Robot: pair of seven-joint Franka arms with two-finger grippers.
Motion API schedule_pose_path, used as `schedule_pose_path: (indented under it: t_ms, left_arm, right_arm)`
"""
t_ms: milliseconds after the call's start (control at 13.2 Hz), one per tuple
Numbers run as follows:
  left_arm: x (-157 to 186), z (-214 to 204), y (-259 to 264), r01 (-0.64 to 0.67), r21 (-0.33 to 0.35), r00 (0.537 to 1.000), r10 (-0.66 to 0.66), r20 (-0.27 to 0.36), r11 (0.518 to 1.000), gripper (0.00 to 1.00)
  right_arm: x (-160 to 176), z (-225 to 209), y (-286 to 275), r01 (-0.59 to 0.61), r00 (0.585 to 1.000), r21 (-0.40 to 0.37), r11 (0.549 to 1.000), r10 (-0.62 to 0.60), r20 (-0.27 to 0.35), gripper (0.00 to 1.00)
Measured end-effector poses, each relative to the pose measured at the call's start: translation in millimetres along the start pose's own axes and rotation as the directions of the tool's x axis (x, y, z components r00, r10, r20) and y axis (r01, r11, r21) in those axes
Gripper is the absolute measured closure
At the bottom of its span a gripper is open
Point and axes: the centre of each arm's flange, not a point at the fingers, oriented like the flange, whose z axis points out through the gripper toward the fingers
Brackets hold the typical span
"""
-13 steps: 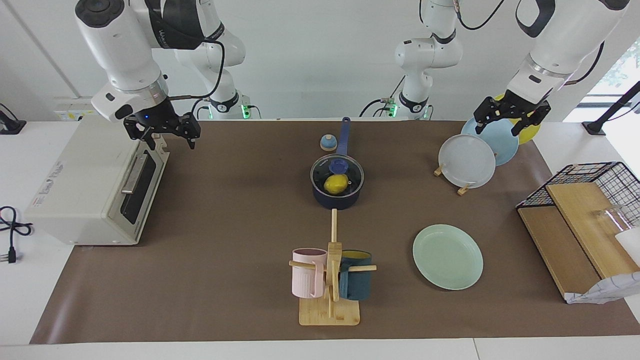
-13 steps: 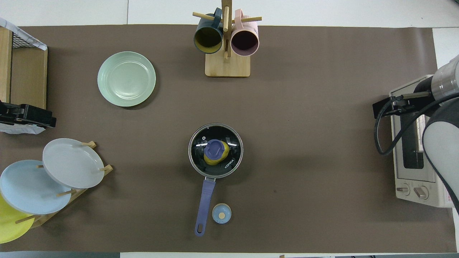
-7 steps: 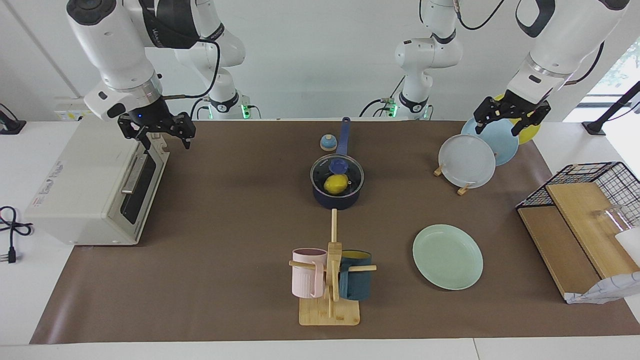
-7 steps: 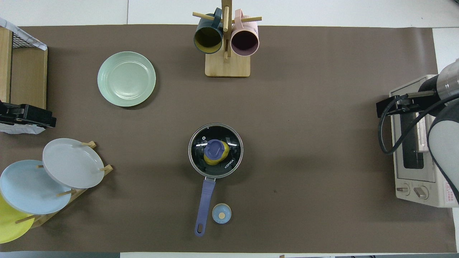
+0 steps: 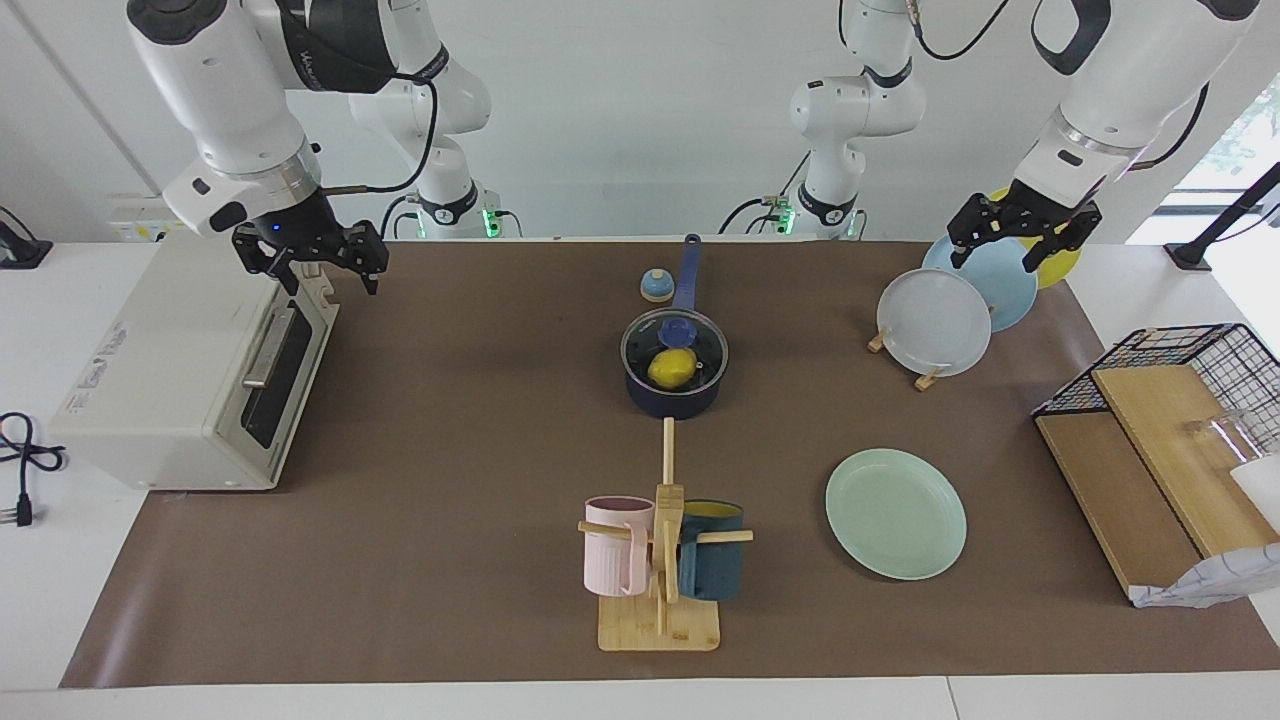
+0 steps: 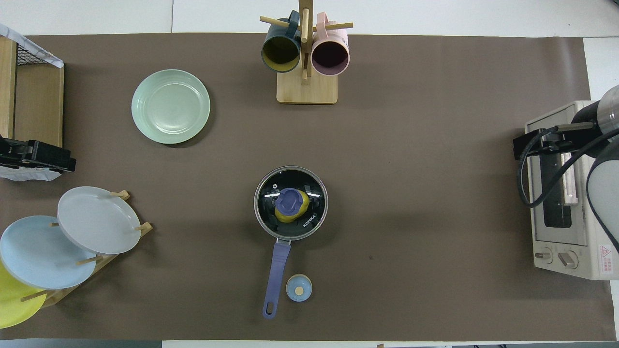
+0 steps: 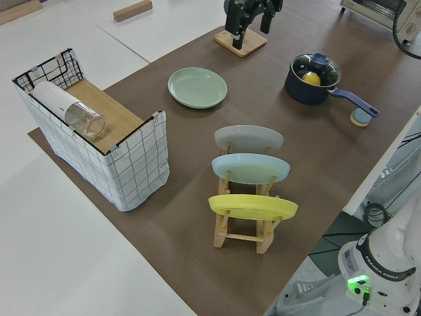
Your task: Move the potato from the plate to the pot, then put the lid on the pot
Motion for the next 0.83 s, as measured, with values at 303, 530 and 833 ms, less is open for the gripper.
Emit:
schedule_pose_path:
  t_ms: [303, 530, 833]
  left_arm:
    - [0, 0, 0, 0.000, 0.000, 1.000, 0.000, 0.000, 1.000, 0.00]
    - [0, 0, 0, 0.000, 0.000, 1.000, 0.000, 0.000, 1.000, 0.00]
    - [0, 0, 0, 0.000, 0.000, 1.000, 0.000, 0.000, 1.000, 0.00]
  right_arm:
    - [-1, -7, 8, -0.015, 1.000, 0.001, 1.000, 0.015, -0.005, 0.00]
    - [0, -5, 24, -0.038, 0.999, 0.002, 0.999, 0.038, -0.002, 0.00]
    - [-1, -4, 39, -0.042, 0.999, 0.004, 0.999, 0.042, 0.000, 0.00]
